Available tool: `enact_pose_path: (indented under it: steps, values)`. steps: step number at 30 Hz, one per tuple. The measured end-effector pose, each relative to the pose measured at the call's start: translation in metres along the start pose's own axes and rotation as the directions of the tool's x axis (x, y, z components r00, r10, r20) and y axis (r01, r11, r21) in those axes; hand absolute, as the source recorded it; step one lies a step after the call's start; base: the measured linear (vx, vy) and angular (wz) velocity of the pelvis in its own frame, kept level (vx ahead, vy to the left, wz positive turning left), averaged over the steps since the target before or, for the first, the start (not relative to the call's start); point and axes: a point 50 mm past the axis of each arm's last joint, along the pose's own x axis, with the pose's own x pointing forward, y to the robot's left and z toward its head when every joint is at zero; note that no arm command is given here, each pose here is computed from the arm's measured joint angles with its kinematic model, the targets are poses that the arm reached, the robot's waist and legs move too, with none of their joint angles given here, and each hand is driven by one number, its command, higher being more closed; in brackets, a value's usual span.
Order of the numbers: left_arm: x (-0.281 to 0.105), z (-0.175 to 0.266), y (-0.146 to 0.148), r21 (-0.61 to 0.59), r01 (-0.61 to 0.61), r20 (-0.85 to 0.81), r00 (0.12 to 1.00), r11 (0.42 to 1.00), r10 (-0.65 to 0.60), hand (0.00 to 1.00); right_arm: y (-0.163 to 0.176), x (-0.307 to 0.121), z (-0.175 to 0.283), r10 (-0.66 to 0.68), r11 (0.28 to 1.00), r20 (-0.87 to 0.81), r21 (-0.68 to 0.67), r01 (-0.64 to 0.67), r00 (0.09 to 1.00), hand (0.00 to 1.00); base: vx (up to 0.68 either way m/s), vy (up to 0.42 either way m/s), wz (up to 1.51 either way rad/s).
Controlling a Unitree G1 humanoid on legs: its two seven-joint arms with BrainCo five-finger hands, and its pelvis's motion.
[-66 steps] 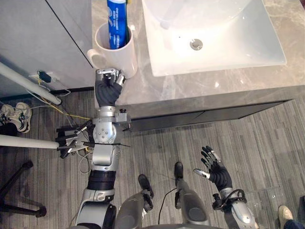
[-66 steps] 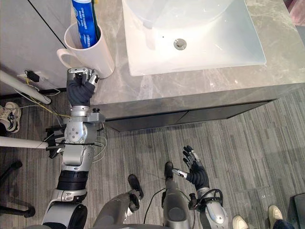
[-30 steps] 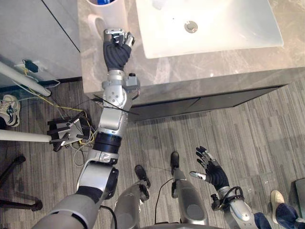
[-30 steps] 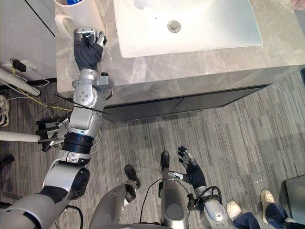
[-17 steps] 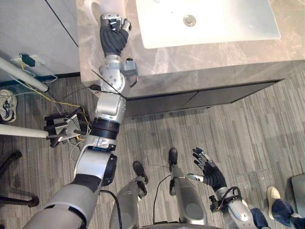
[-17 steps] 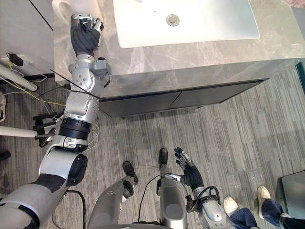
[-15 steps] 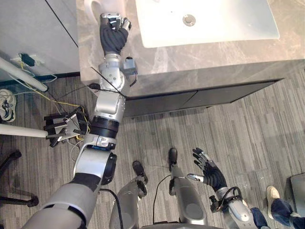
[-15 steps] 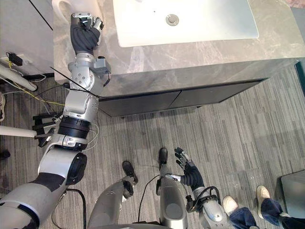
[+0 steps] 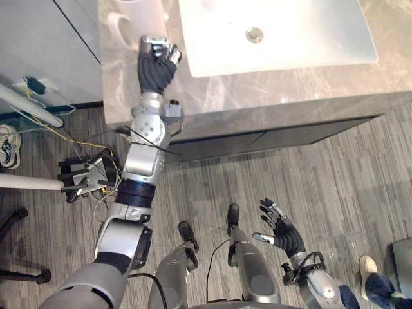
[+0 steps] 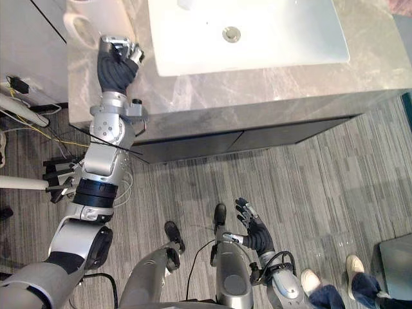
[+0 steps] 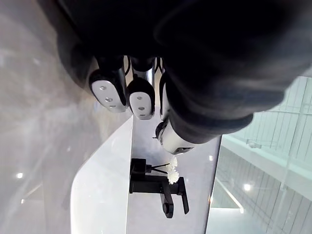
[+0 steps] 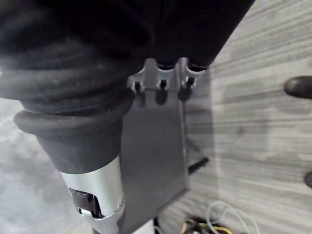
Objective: Organize washtable
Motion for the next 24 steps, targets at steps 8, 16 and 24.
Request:
enact_pose_path:
  steps: [8,16,24]
  values:
    - [-0.023,-0.017,0.005,-0.006,0.029,-0.076,0.997,1.000,-0.029,1.00,-0.015,-0.004,0.002,-0.049,0.999,0.004,-0.018,0.049,0.999,0.00,0.01,0.020,0.06]
    - [-0.021,0.002,0.000,-0.042,0.077,0.003,0.997,0.996,-0.077,1.00,-0.014,-0.005,0.001,-0.038,0.999,-0.001,-0.012,0.038,0.999,0.00,0.03,0.003,0.03]
    - [-0.019,0.009,0.000,-0.034,0.093,0.031,0.995,0.995,-0.092,1.00,-0.011,-0.004,-0.001,-0.035,0.999,-0.002,0.002,0.035,0.999,0.00,0.01,0.000,0.06]
